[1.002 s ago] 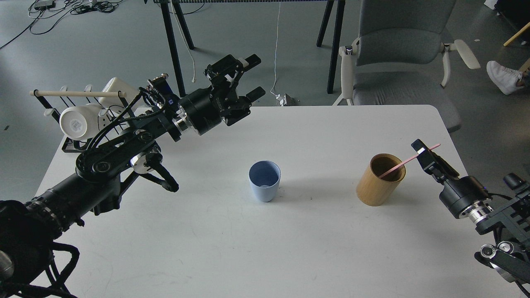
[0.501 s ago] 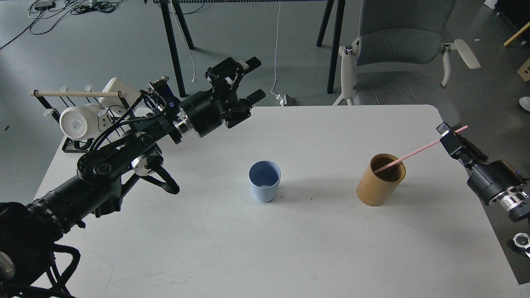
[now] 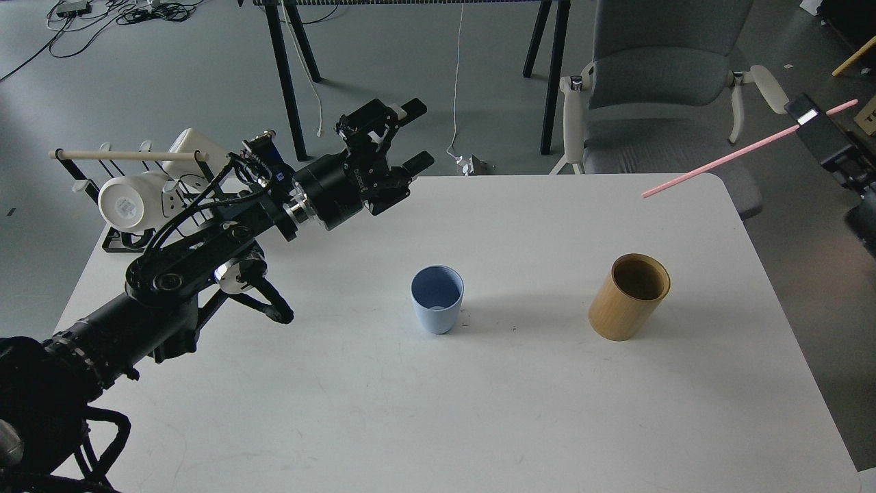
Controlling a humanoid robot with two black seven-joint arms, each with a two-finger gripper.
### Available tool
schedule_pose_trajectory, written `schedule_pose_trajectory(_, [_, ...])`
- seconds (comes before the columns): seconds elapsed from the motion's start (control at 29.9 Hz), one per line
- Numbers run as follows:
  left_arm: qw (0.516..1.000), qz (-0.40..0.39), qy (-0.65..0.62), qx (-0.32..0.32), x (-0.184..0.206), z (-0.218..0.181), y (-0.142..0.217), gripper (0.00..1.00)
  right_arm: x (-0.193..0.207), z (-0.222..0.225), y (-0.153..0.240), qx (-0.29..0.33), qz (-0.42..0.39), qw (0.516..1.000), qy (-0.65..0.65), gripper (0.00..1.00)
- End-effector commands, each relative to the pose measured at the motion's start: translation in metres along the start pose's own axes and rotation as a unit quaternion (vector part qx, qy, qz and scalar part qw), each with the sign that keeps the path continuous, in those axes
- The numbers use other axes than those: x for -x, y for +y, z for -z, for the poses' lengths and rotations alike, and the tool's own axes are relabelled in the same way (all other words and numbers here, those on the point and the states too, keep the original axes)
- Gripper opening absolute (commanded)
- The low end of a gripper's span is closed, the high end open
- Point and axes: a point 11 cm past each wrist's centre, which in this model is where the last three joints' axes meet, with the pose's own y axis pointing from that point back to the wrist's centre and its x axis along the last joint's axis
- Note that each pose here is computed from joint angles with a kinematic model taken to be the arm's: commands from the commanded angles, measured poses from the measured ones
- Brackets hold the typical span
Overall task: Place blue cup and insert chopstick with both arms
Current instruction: 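Swing the pink stick with the right gripper over the blue cup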
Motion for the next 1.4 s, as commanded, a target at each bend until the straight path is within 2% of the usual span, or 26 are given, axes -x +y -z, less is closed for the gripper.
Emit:
schedule_pose_trajectory(0.0, [1.0, -0.008, 0.001, -0.006, -0.004, 0.004, 0.004, 0.93, 0.007, 0.026, -0.031, -0.052, 0.014, 0.998, -0.024, 0.0])
schedule_pose_trajectory(0.17, [1.0, -0.023, 0.011, -0.017, -0.009, 0.016, 0.013, 0.93, 0.049, 0.046, -0.071, -0.093, 0.061, 0.993, -0.045, 0.0])
schedule_pose_trajectory(0.33, [0.999, -0.035, 0.021, -0.026, -0.012, 0.026, 0.024, 0.93, 0.118, 0.069, -0.094, -0.139, 0.152, 0.978, -0.016, 0.0])
schedule_pose_trajectory(0.43, [0.998, -0.048, 0.021, -0.035, -0.018, 0.032, 0.03, 0.93, 0.15, 0.088, -0.11, -0.167, 0.176, 0.97, -0.018, 0.0])
schedule_pose_trajectory(0.73, [0.997, -0.061, 0.02, -0.045, -0.025, 0.038, 0.036, 0.93, 0.204, 0.126, -0.139, -0.228, 0.234, 0.944, 0.043, 0.0])
schedule_pose_trajectory(1.37, [0.995, -0.077, 0.025, -0.06, -0.031, 0.05, 0.044, 0.94, 0.221, 0.134, -0.139, -0.256, 0.284, 0.919, 0.097, 0.0])
